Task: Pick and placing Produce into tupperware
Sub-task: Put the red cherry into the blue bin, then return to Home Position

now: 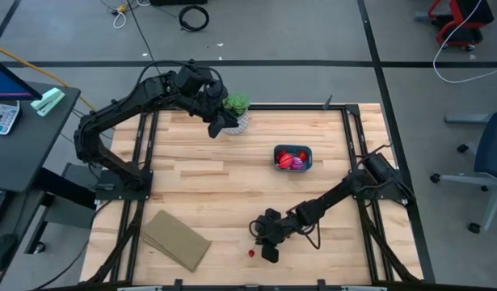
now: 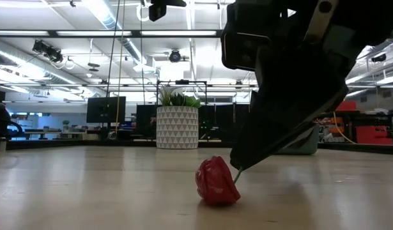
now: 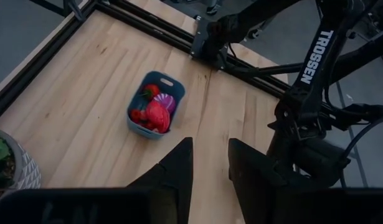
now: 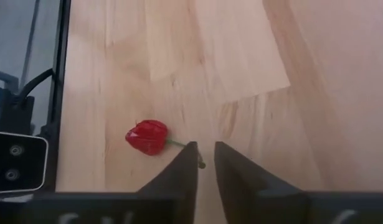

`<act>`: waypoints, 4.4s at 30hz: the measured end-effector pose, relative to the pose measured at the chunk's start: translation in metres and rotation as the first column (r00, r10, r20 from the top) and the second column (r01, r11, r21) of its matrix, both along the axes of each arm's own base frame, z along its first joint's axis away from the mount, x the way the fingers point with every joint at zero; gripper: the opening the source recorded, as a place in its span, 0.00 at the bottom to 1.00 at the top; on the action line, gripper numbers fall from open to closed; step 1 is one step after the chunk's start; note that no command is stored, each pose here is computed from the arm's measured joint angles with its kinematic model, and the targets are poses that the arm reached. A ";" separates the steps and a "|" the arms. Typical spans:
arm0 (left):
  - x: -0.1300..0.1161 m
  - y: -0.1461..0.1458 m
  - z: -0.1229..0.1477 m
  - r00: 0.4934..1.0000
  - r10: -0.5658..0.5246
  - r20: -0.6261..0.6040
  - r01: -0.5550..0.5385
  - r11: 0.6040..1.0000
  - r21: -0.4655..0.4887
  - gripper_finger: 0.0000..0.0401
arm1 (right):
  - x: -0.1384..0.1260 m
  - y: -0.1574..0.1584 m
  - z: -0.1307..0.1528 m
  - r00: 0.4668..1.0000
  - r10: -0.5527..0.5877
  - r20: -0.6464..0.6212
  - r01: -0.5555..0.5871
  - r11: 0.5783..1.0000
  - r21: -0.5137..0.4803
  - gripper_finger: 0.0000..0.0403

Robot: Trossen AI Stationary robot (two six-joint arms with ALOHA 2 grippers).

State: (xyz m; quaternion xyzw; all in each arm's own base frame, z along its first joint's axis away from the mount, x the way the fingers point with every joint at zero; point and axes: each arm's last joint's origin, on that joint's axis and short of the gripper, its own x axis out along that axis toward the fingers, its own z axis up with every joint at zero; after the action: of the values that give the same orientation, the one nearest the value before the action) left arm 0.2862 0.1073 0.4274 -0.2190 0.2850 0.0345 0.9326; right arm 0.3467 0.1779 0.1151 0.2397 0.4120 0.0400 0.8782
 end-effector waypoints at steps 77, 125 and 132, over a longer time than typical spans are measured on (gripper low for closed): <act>0.001 0.001 0.001 1.000 -0.012 0.012 0.012 1.000 0.026 0.27 | -0.094 -0.216 0.079 0.506 -0.609 -0.611 0.211 0.774 -0.597 0.00; 0.001 0.001 0.001 1.000 -0.007 0.011 0.007 1.000 0.018 0.27 | -0.081 -0.209 0.077 0.633 -0.508 -0.584 0.192 0.834 -0.518 0.19; 0.001 0.001 0.001 1.000 -0.007 0.011 0.007 1.000 0.018 0.27 | -0.080 -0.209 0.081 0.617 -0.530 -0.582 0.228 0.828 -0.512 0.29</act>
State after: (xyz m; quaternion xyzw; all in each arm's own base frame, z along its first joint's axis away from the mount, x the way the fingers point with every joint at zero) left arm 0.2869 0.1079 0.4282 -0.2099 0.2801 0.0325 0.9362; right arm 0.2671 -0.0308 0.1961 0.1406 0.6517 -0.3277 0.6694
